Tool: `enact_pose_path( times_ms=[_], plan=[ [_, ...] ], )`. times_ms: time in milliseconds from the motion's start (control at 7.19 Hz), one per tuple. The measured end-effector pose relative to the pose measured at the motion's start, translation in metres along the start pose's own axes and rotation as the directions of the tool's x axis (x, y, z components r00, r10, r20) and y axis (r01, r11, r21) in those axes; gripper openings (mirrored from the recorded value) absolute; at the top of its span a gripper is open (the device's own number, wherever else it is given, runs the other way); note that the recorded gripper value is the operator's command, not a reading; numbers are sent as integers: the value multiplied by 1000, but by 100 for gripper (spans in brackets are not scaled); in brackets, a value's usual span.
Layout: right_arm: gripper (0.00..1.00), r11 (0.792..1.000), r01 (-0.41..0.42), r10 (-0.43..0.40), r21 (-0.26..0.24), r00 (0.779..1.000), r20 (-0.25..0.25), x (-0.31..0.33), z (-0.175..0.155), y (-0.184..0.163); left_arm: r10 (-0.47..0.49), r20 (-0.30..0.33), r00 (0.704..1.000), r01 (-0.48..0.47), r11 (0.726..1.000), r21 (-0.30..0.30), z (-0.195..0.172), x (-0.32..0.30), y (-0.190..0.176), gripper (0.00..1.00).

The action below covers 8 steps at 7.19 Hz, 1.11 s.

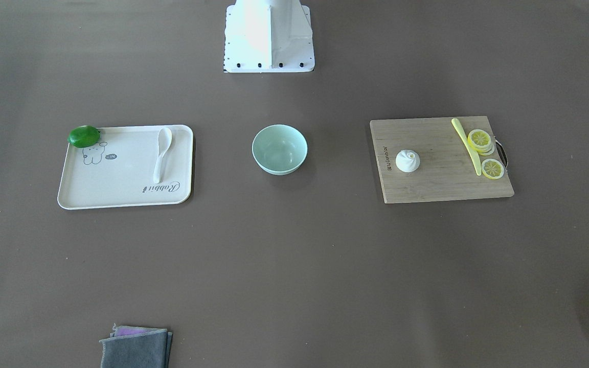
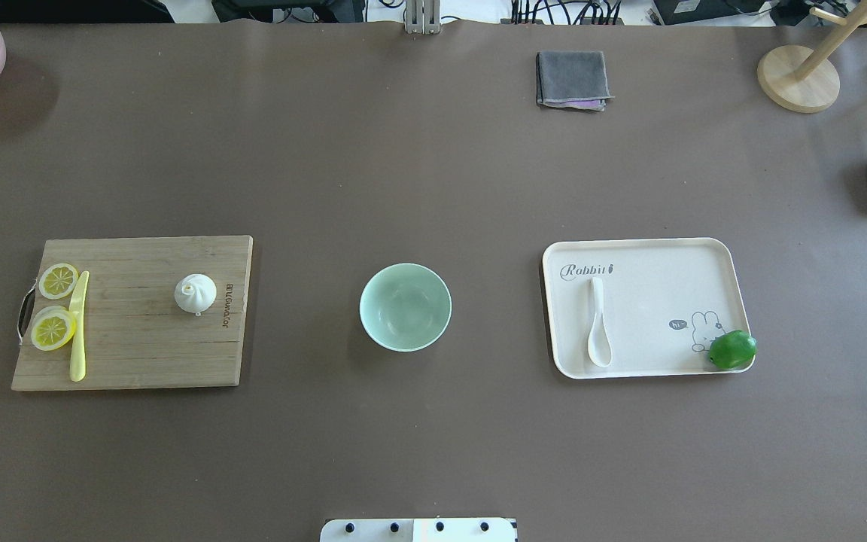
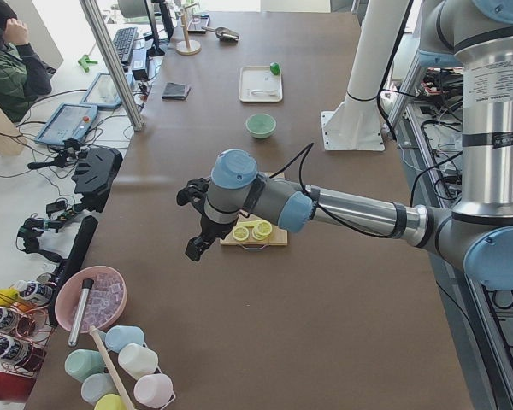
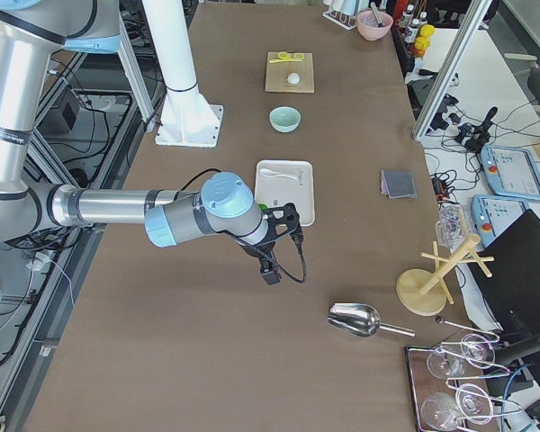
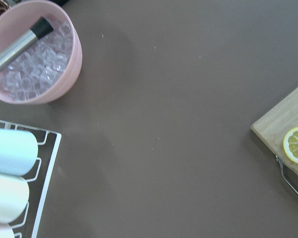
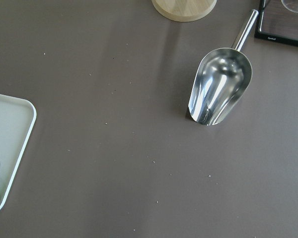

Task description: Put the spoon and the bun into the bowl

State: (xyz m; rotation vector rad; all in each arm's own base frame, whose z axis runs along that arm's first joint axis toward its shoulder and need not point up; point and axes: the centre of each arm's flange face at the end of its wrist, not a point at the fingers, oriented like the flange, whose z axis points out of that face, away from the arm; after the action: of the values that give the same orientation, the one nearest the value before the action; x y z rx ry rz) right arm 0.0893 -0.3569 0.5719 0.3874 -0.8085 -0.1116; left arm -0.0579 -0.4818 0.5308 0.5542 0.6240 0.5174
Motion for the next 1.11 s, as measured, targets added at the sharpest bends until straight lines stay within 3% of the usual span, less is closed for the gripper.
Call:
enact_pose_path(
  times_ms=[278,557,835,1113],
  plan=[
    [100,999,21,-21,42,1000,2,-2,-9,-5,5,11,1000,-6,999,32,-6,0,-17,99],
    [100,998,6,-6,66,1000,10,-8,-12,-13,-76,9,997,74,992,98,-7,12,-31,99],
    [100,995,-87,85,52,995,48,-32,-1,-40,-172,-56,984,177,977,116,15,47,-54,99],
    [100,986,-165,164,7,984,73,-75,23,-68,-288,-152,945,304,948,97,44,97,-83,99]
  ],
)
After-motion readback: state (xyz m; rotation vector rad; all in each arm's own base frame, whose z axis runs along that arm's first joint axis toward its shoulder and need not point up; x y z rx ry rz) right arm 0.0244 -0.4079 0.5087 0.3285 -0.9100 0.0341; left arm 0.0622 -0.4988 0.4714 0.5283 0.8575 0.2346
